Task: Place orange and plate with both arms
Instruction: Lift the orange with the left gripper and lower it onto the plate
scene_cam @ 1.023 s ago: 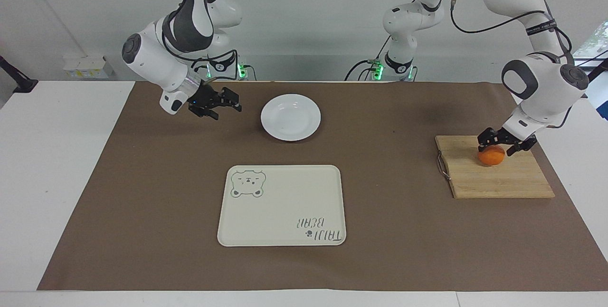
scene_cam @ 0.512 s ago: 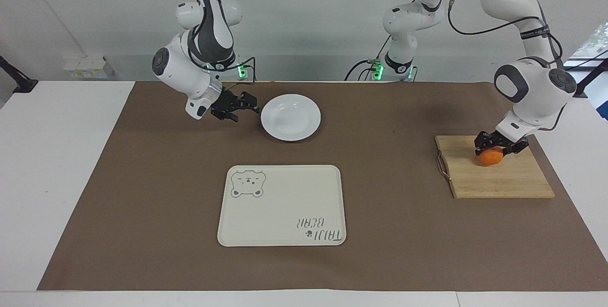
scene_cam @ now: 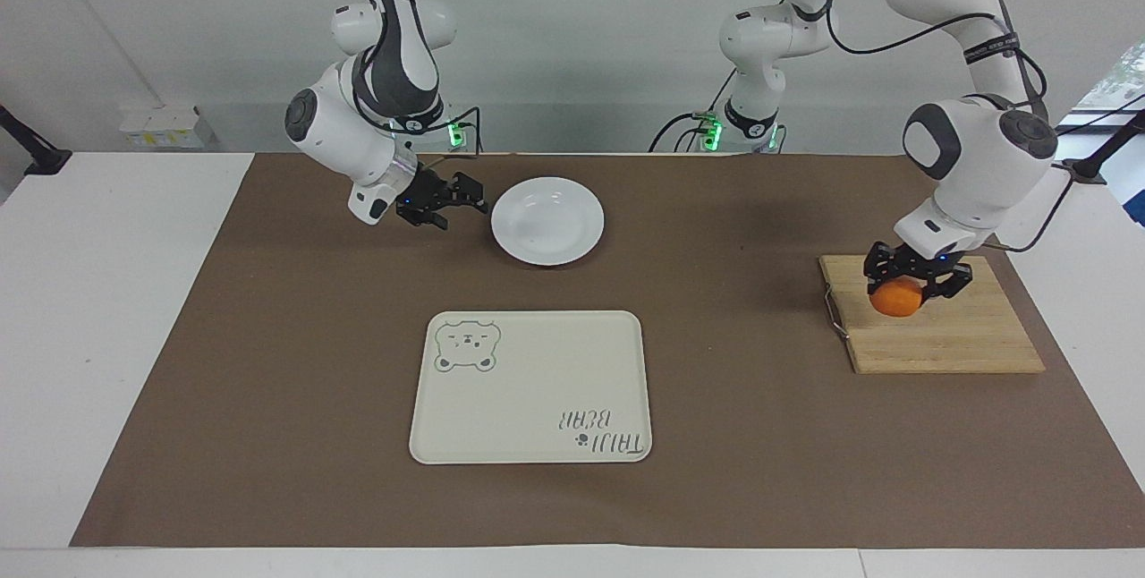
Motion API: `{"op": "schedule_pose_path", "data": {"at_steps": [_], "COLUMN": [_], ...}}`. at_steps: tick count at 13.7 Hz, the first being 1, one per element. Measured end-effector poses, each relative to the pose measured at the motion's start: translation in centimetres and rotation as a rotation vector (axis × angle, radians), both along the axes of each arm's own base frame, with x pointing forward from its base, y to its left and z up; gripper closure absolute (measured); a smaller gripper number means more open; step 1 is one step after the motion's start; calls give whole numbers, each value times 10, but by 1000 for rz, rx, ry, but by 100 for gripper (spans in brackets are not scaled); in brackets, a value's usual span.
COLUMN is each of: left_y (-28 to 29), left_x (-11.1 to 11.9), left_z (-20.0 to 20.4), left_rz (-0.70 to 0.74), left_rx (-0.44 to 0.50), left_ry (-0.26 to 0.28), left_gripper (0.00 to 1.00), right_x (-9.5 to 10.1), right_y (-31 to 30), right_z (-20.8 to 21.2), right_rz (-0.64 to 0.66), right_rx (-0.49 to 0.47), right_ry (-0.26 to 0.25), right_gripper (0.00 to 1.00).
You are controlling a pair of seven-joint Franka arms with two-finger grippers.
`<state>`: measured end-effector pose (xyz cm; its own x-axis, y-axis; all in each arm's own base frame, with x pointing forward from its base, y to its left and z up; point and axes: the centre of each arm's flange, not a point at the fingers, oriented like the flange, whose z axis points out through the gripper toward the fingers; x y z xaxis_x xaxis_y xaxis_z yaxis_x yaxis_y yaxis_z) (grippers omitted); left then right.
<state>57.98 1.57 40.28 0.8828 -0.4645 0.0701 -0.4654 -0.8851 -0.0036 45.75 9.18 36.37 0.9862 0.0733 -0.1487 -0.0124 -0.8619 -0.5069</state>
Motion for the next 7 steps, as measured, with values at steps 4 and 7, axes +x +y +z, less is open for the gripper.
{"op": "schedule_pose_path", "data": {"at_steps": [4, 7], "left_y": [-137, -226], "left_x": [-22, -50], "left_z": [12, 12], "left_rz": [-212, -316], "left_rx": [-40, -95], "left_ry": [41, 58], "left_gripper": [24, 24], "right_x": [0, 0], "right_y": [0, 0], "right_z": [0, 0], "right_rz": [0, 0], "right_rx": [0, 0], "right_ry": [0, 0], "right_gripper": [0, 0]}}
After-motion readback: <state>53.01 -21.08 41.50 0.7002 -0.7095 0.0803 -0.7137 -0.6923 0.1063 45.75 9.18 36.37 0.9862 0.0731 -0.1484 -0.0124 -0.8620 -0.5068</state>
